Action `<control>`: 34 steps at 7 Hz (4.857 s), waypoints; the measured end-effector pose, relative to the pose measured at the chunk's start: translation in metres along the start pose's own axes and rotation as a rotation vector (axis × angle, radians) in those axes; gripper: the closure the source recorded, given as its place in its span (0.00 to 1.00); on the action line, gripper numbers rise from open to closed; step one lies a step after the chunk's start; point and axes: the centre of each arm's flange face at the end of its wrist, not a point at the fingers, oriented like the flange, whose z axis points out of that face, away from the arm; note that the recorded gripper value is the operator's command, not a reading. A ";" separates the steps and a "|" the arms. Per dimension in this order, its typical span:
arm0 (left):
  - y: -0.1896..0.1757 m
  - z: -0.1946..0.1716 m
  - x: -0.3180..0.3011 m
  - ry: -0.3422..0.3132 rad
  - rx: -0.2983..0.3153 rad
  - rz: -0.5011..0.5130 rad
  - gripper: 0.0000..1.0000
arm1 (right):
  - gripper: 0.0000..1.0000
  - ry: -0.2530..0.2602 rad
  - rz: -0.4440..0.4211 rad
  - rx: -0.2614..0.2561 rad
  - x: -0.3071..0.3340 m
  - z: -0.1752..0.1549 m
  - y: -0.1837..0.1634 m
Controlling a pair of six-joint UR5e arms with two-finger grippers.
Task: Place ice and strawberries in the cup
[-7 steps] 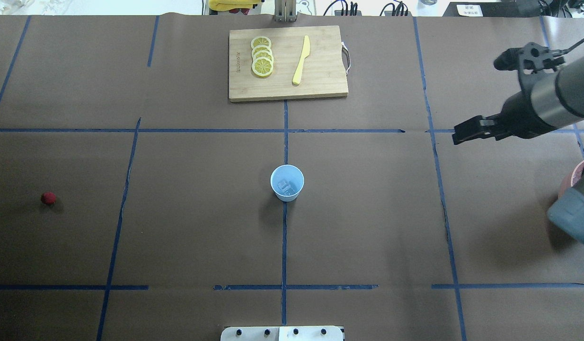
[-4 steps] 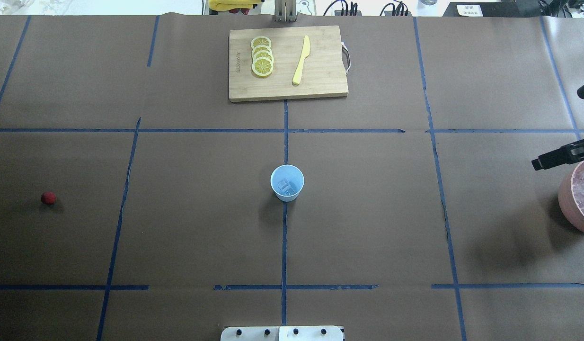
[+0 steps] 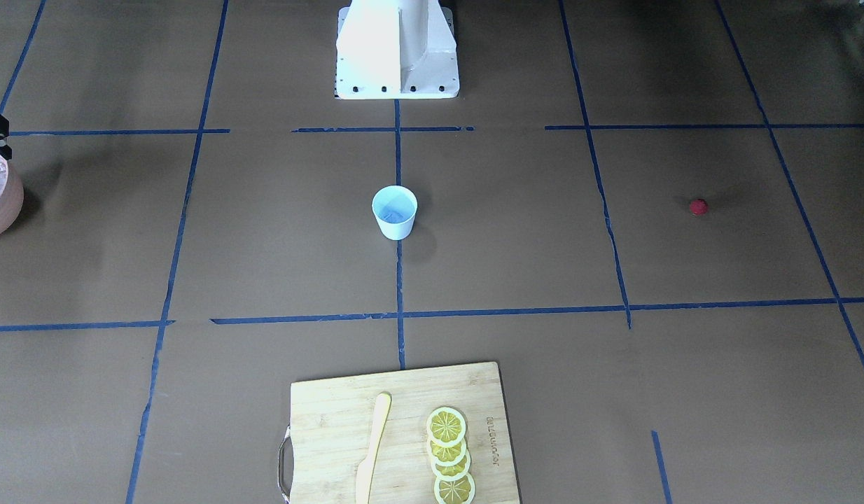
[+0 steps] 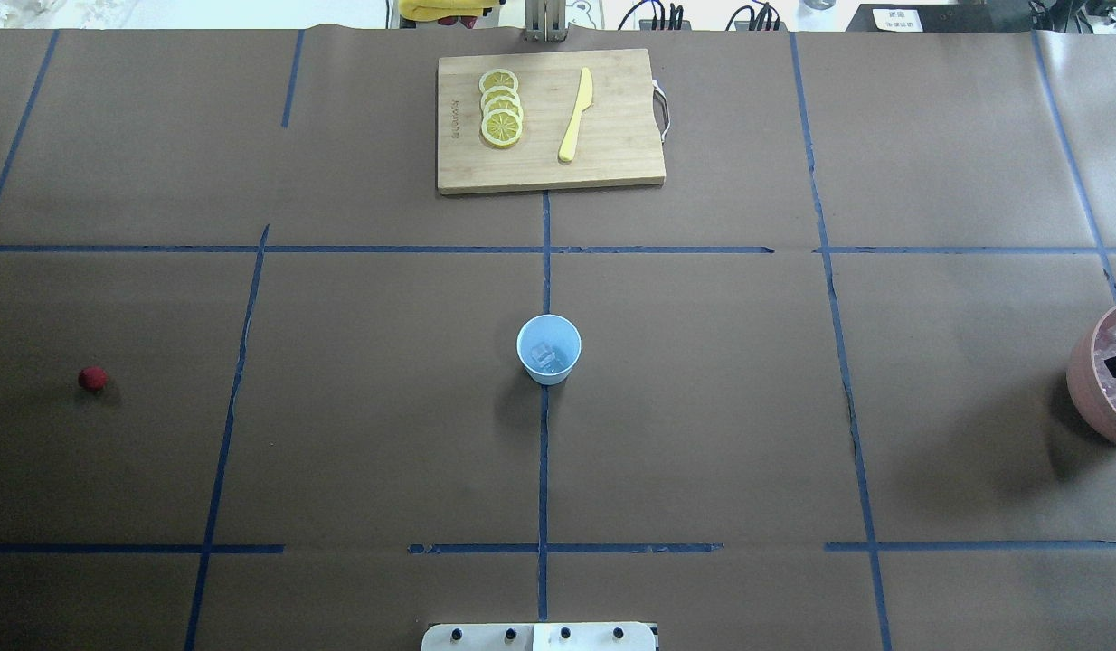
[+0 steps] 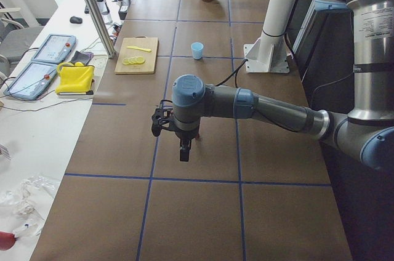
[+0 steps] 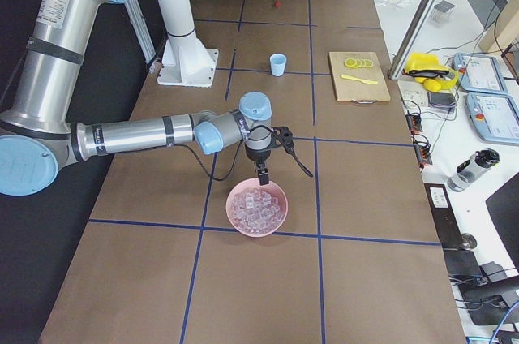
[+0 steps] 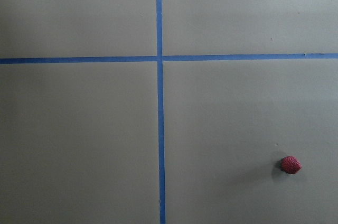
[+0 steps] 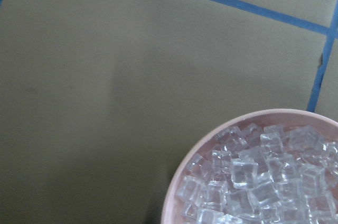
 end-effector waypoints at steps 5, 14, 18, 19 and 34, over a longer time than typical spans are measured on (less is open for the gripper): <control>0.000 -0.003 0.004 0.000 0.007 0.008 0.00 | 0.18 0.054 -0.050 -0.060 0.038 0.035 0.015; 0.010 -0.008 0.008 0.000 0.013 0.014 0.00 | 0.30 0.032 -0.105 -0.113 0.050 0.050 0.025; 0.010 -0.008 0.008 0.000 0.013 0.013 0.00 | 0.35 0.030 -0.094 -0.130 0.056 0.058 0.028; 0.010 -0.008 0.008 0.000 0.013 0.014 0.00 | 0.37 0.029 -0.095 -0.132 0.056 0.059 0.029; 0.010 -0.008 0.009 0.001 0.012 0.013 0.00 | 0.60 0.005 -0.103 -0.141 0.050 0.063 0.027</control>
